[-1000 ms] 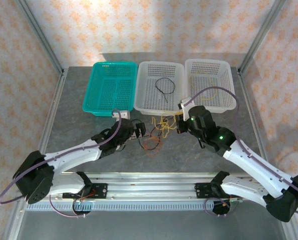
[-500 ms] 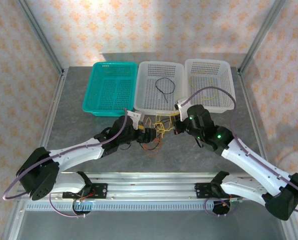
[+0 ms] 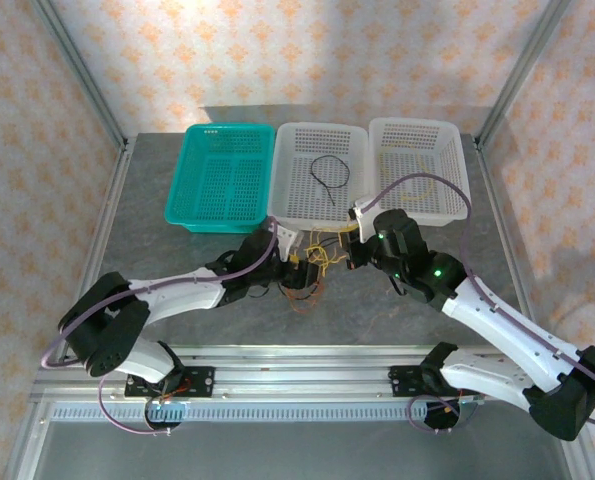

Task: Untangle the cables

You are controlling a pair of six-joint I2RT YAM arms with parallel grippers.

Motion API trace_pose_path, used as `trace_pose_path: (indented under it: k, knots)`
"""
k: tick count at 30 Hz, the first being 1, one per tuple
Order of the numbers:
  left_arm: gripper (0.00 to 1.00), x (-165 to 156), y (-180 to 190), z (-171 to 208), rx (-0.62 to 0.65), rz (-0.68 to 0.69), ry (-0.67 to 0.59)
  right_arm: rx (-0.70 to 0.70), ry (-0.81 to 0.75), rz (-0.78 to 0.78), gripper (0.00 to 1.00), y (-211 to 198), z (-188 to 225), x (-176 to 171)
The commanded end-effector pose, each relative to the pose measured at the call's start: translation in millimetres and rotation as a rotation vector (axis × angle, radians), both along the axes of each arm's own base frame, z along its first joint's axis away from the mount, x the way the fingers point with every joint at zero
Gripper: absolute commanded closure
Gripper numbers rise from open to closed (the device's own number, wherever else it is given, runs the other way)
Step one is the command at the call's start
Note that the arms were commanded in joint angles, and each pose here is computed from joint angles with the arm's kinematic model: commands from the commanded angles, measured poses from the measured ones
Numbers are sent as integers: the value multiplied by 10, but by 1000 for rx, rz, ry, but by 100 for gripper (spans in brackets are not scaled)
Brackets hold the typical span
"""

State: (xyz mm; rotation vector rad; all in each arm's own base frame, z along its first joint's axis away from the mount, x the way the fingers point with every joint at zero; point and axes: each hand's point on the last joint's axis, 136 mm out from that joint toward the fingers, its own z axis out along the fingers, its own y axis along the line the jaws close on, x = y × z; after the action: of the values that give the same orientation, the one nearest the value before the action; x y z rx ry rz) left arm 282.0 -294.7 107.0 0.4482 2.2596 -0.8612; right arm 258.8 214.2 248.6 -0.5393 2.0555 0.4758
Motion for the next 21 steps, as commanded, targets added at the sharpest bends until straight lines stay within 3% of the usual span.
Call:
trace_pose_path:
  k: [1,13,21]
  knots:
    - [27,128,-99,146,-33,-21,-61,52,-37,-4,100,19,216,22]
    - [44,327,-191,71,-59,32,-67,72,-34,6,100,30,246,-11]
    - [75,611,16,25,-39,231,-79,66,-39,-1,100,-6,253,-23]
